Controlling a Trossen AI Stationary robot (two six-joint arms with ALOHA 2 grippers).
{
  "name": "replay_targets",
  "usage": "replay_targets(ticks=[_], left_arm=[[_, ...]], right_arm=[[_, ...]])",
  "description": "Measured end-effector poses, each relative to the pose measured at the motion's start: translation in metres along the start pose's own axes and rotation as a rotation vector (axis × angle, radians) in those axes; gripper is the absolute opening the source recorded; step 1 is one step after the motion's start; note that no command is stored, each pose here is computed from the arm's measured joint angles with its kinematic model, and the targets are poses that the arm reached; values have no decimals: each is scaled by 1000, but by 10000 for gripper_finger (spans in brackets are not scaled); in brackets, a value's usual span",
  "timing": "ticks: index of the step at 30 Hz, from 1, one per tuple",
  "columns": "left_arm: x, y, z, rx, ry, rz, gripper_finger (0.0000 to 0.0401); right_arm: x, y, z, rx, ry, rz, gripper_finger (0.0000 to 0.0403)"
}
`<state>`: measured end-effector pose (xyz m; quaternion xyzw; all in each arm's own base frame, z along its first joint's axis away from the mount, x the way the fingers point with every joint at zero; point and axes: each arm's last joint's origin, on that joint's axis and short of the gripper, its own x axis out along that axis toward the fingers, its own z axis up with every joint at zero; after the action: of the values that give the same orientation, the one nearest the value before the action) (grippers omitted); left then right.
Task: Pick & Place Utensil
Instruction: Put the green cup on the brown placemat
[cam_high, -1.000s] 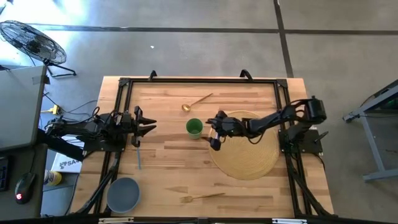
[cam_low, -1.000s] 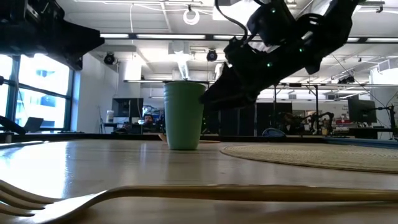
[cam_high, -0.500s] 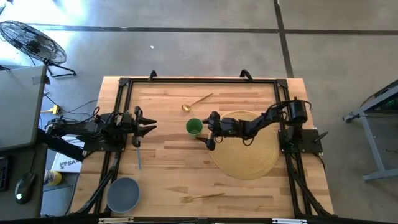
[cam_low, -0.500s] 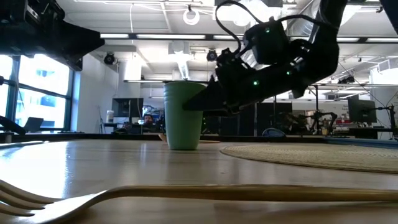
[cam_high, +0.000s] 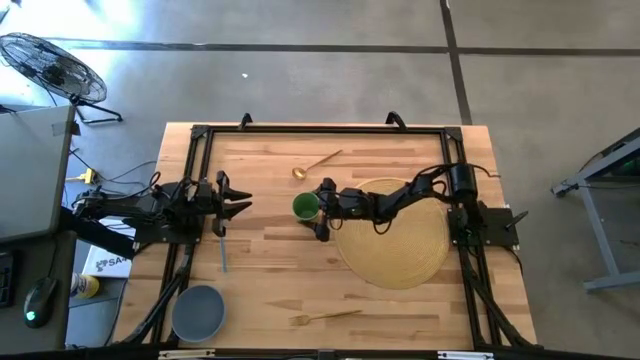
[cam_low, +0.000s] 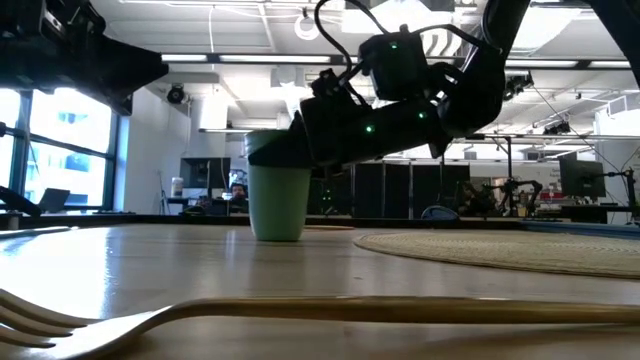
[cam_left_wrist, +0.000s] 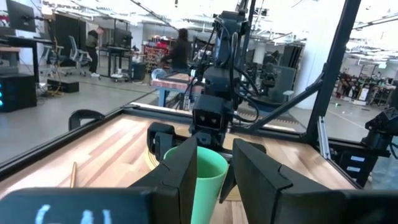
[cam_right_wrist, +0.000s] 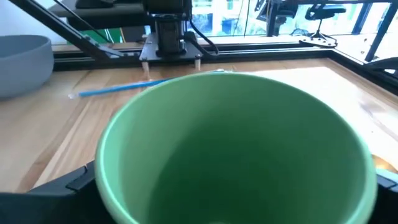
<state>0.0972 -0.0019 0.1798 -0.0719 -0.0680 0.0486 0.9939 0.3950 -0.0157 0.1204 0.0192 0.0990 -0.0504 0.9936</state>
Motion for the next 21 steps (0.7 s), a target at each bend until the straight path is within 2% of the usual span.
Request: replay_targets(ticks=[5, 10, 16, 21], left_arm=[[0, 0, -1, 2, 13, 1, 101], [0, 0, -1, 2, 12, 1, 101], [0, 0, -1, 2, 13, 1, 101], [0, 0, -1, 2, 13, 1, 101]], right_arm=[[0, -1, -2, 4, 23, -37, 390], [-1, 3, 0, 39, 20, -30, 358], [-8, 10, 19, 42, -7, -42, 345], [-26, 13, 42, 33, 84, -145, 352]])
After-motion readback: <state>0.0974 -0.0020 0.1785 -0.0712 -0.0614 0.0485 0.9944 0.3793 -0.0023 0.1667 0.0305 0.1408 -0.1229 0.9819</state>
